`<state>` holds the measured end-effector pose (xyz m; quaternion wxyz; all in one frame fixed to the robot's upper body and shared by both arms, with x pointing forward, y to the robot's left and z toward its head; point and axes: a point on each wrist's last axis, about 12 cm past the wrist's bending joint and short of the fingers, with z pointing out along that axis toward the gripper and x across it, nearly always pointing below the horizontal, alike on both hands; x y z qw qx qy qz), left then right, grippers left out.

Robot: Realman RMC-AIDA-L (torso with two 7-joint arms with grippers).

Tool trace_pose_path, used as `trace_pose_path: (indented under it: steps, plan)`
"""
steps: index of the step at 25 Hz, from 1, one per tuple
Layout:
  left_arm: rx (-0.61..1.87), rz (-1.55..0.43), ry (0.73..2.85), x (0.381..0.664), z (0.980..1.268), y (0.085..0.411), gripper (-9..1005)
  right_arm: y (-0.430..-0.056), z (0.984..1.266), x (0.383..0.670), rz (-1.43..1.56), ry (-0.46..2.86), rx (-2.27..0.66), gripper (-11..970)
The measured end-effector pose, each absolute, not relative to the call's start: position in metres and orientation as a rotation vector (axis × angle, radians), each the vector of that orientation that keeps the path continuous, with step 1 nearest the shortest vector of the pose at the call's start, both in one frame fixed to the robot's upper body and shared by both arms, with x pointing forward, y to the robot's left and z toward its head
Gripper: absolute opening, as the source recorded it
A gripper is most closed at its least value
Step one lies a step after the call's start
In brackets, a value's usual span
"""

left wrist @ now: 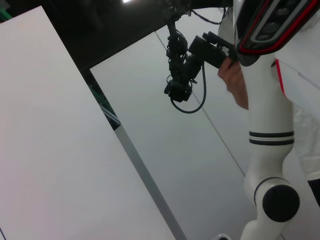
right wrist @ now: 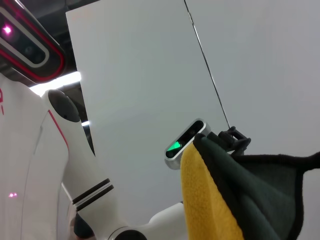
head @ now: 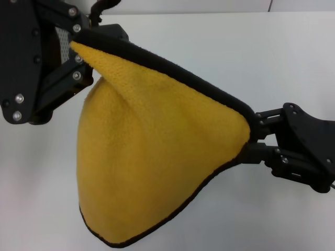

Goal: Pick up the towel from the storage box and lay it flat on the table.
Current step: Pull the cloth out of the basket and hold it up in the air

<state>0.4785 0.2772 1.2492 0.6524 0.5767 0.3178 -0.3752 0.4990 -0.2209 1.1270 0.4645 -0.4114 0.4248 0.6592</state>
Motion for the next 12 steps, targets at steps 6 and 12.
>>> trace_pose_path:
  steps: [6, 12]
  plan:
    - [1.313, -0.852, 0.727, 0.4784, 1.2487, 0.2776, 31, -0.2202, 1.1272, 0.4992, 1.619, 1.040, -1.008, 241]
    - [1.311, -0.853, 0.735, 0.4772, 1.2472, 0.2788, 31, -0.2235, 1.1277, 0.4988, 1.606, 1.030, -0.989, 202]
